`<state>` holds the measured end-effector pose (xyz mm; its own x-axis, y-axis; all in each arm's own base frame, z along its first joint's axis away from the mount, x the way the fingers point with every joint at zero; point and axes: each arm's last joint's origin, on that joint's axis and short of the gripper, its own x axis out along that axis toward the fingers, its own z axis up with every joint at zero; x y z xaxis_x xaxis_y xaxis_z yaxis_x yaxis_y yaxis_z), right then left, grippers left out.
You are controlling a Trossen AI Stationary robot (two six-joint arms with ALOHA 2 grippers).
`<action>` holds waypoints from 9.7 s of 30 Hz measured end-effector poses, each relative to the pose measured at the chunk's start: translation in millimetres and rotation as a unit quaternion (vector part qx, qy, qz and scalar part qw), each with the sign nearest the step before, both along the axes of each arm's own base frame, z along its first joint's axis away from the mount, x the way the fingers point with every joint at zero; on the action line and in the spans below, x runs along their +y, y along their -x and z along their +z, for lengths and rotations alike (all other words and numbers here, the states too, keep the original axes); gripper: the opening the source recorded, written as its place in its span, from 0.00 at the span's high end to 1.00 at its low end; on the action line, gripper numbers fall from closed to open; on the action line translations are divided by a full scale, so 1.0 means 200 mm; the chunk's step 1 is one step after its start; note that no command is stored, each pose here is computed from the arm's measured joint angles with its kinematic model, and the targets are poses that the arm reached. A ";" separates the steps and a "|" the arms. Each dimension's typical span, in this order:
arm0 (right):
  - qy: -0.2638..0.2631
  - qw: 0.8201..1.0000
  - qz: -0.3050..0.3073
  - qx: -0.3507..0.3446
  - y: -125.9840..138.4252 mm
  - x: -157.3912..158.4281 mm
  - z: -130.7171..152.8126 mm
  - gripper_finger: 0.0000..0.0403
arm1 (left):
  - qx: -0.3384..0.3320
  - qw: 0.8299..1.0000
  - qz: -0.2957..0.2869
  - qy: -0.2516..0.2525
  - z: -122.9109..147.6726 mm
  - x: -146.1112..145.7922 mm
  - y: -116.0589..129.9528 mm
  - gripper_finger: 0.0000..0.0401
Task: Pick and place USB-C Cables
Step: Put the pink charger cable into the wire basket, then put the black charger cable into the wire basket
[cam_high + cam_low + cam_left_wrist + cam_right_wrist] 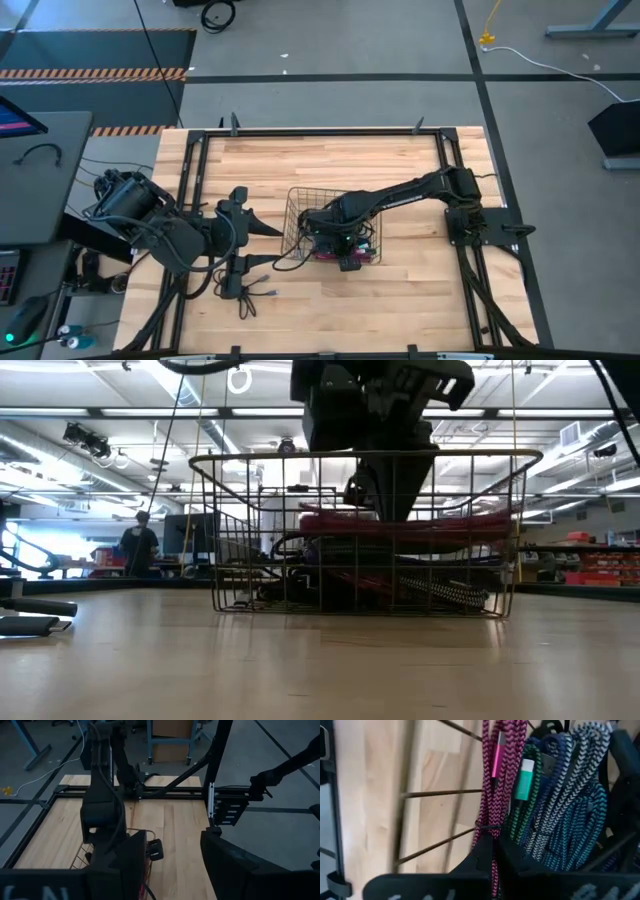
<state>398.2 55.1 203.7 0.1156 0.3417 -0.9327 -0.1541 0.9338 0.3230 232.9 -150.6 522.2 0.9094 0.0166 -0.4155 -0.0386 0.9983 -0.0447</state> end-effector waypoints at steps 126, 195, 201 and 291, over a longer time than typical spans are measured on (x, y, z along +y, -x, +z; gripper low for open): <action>-0.014 0.933 -0.275 -0.231 0.97 -0.19 1.13 0.68 | 0.590 0.789 -0.162 -0.058 -1.88 -0.27 -0.14 0.93; 0.107 0.811 -0.318 -0.479 1.47 -0.39 1.41 0.68 | 0.271 0.962 -0.025 0.014 -0.93 0.89 -1.08 0.97; 0.143 0.797 -0.333 -0.484 1.50 -0.40 1.41 0.68 | 0.314 0.949 -0.008 0.042 -1.05 0.86 -1.12 0.97; 0.131 0.828 -0.350 -0.418 1.40 -0.42 1.35 0.68 | 0.370 0.908 -0.182 -0.076 -1.52 0.88 -1.23 0.97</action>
<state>118.1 -29.8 473.4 0.8423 -0.2829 -0.4588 0.3872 0.9097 0.1499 478.1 25.4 219.1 0.3392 -0.1220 -0.9328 0.3323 0.9432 -0.0025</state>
